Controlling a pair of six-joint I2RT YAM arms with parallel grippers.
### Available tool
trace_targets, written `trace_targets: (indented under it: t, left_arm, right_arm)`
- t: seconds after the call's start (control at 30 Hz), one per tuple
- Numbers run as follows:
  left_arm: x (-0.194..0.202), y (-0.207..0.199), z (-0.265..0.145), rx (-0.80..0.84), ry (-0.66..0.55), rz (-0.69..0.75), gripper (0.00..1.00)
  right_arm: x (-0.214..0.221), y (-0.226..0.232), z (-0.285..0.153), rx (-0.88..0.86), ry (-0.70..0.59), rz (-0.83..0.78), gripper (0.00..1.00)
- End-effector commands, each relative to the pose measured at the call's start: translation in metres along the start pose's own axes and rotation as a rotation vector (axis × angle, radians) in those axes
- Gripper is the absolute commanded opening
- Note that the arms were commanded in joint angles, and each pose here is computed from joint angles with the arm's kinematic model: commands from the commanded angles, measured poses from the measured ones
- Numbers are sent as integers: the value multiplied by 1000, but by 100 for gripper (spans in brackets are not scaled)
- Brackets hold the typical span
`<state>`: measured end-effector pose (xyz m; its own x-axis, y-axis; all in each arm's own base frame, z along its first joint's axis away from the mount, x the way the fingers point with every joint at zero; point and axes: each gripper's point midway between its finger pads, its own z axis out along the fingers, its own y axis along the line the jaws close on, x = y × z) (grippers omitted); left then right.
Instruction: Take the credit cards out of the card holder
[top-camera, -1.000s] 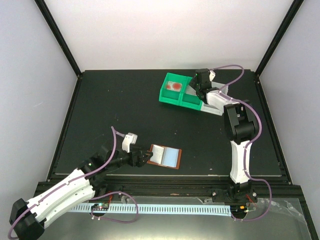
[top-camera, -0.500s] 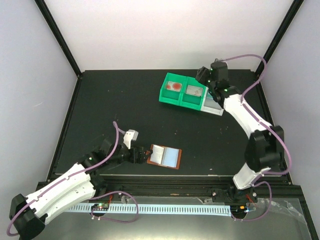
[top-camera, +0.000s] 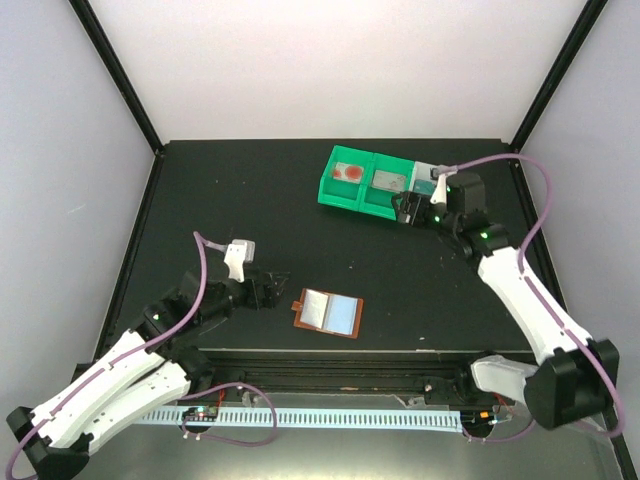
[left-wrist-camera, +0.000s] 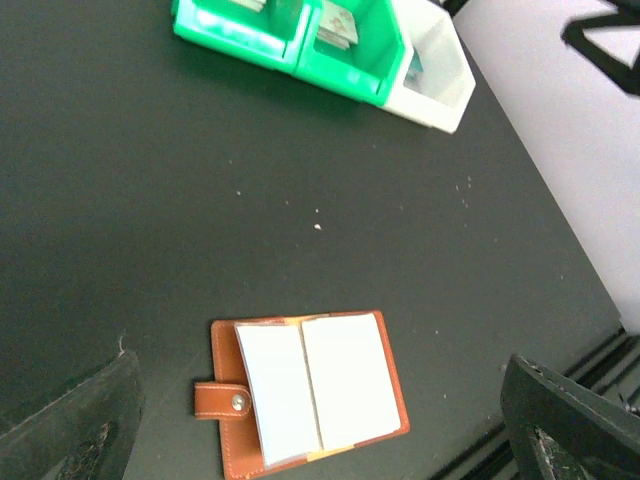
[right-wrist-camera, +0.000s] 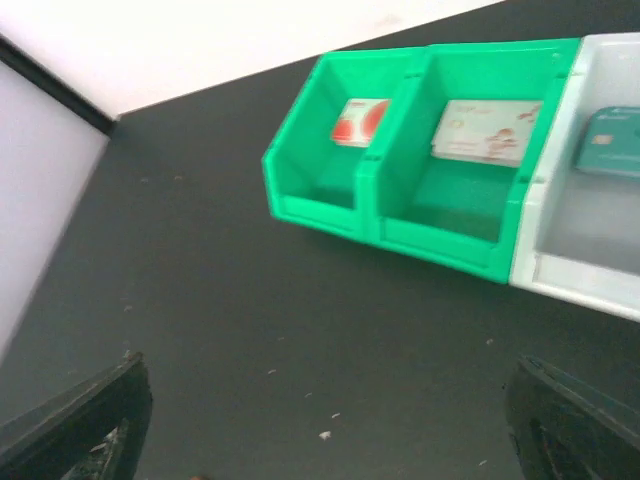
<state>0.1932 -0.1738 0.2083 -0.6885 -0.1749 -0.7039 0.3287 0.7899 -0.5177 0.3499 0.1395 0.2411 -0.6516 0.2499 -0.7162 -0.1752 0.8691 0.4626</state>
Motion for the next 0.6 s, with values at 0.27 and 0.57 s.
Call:
trace_targets:
  t: [0.27, 0.57]
  left_arm:
    - [-38, -13, -31, 1, -119, 18, 99]
    - [-40, -20, -40, 61, -146, -10, 99]
  right_arm:
    - [52, 35, -82, -213, 73, -115, 100]
    - [82, 29, -96, -244, 71, -99, 100]
